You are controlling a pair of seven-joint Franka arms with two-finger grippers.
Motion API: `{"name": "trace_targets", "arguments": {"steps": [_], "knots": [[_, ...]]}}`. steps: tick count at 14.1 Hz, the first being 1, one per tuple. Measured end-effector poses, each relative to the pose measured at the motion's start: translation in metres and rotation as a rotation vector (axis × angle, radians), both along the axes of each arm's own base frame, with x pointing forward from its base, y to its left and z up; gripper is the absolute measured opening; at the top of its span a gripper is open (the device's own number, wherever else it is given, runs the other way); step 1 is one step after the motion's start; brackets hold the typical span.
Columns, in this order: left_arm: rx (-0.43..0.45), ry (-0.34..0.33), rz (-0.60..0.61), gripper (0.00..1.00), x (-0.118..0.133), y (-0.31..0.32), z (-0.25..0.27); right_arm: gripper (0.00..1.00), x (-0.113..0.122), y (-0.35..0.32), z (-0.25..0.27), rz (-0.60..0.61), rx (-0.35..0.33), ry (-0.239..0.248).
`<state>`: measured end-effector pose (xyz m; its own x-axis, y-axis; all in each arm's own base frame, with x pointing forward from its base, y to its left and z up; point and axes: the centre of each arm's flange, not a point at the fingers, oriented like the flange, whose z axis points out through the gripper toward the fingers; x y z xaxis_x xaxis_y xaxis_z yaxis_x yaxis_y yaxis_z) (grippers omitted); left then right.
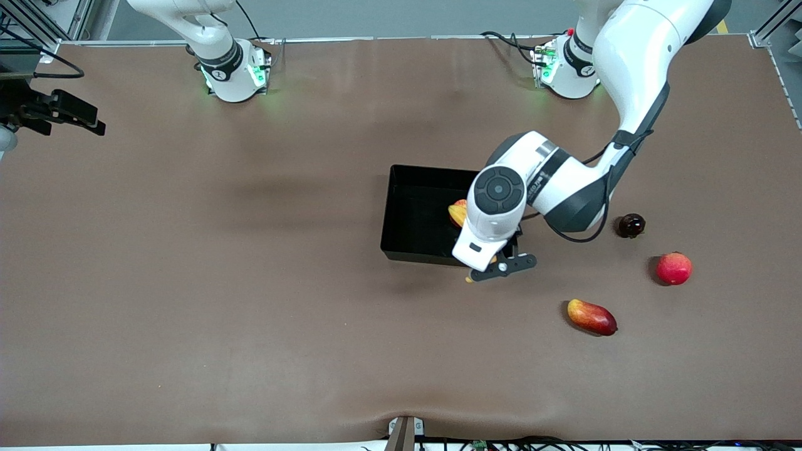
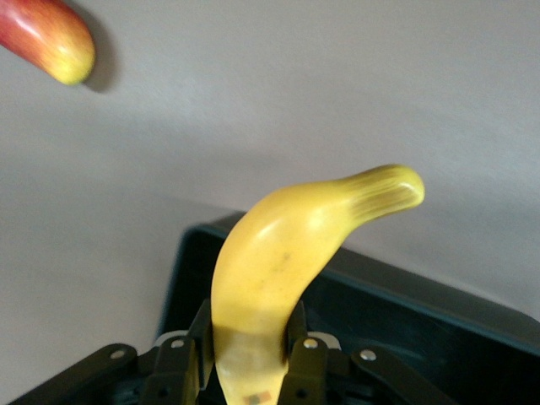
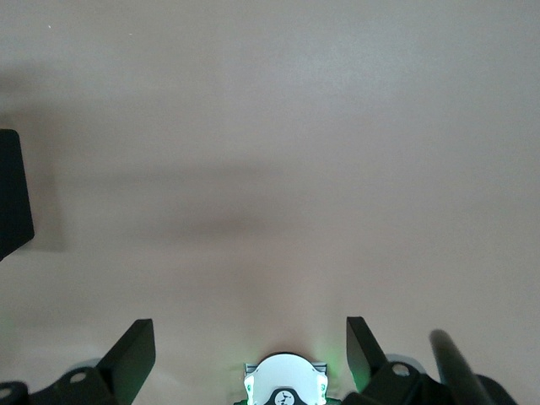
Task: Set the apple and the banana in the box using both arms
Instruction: 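Carry the banana over the box and lower it inside with the left gripper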
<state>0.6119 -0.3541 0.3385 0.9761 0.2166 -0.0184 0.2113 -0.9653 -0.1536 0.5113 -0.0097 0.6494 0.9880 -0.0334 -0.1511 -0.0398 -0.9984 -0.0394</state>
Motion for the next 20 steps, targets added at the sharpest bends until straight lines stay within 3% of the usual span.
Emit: {"name": "trace_targets", "arguments": {"steps": [11,16,20], "knots": [[0.009,0.009,-0.025,0.36,-0.009,-0.013,-0.011,1.0,0.0,0.001,0.0,0.001,0.0,0.001],[0.022,0.05,-0.018,0.36,-0.033,-0.03,-0.029,1.0,0.0,0.002,0.0,0.004,0.0,0.002],[0.013,0.051,-0.023,0.36,-0.069,-0.078,-0.026,1.0,0.0,0.003,-0.001,0.005,0.0,0.005]]}}
